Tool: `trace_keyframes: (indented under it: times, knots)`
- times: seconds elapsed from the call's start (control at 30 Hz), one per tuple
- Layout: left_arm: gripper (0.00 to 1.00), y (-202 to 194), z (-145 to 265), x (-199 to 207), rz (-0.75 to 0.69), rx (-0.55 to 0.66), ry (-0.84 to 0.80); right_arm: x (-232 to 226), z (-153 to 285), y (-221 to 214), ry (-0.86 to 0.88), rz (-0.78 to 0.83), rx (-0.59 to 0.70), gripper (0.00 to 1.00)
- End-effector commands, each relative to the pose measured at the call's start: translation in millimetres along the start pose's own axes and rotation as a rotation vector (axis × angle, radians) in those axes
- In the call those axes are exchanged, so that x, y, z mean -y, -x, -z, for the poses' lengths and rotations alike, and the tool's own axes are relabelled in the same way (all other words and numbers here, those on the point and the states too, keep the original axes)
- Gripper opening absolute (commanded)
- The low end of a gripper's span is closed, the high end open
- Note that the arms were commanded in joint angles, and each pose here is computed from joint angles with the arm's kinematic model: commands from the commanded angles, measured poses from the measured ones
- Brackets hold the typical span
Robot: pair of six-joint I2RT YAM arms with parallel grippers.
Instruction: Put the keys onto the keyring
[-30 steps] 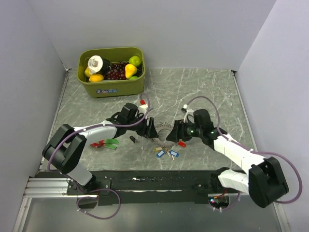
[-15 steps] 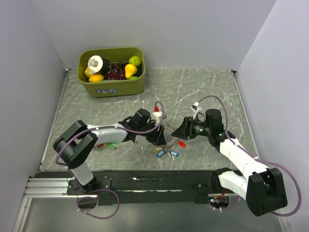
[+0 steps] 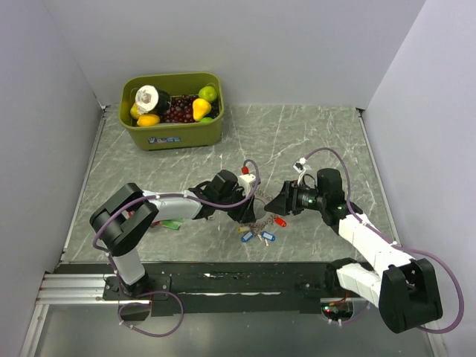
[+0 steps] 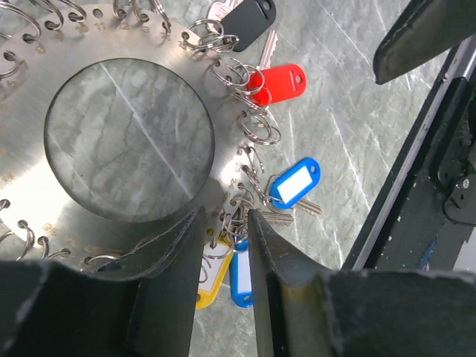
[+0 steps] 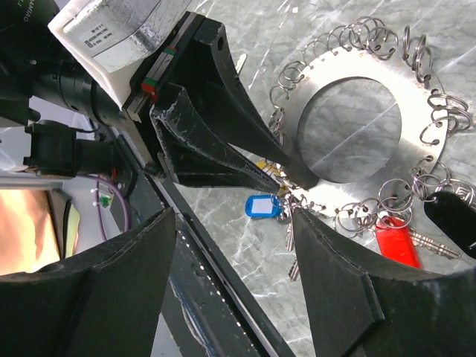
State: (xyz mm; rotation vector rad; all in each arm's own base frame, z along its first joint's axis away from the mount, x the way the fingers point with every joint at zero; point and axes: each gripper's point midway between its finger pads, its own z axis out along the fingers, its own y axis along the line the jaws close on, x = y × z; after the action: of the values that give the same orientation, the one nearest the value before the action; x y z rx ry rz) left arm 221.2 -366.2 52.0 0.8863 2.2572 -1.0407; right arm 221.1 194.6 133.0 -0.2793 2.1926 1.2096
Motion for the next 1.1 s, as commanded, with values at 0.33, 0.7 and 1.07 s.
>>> trace_keyframes:
  times: [0.33, 0.7, 1.07]
  knots:
    - [0.38, 0.4, -5.5, -1.1, -0.057, 0.002, 0.005, -3.9, -0.6, 7.9, 0.035, 0.03, 0.027, 0.71]
    - [0.46, -7.4, -1.4, 0.6, -0.068, -0.006, -0.005, -3.0, -0.6, 6.1, 0.032, 0.021, 0.027, 0.71]
    - [0.44, -12.6, 1.4, -0.8, -0.052, 0.005, 0.003, -3.8, -1.4, 5.2, 0.043, 0.014, 0.024, 0.71]
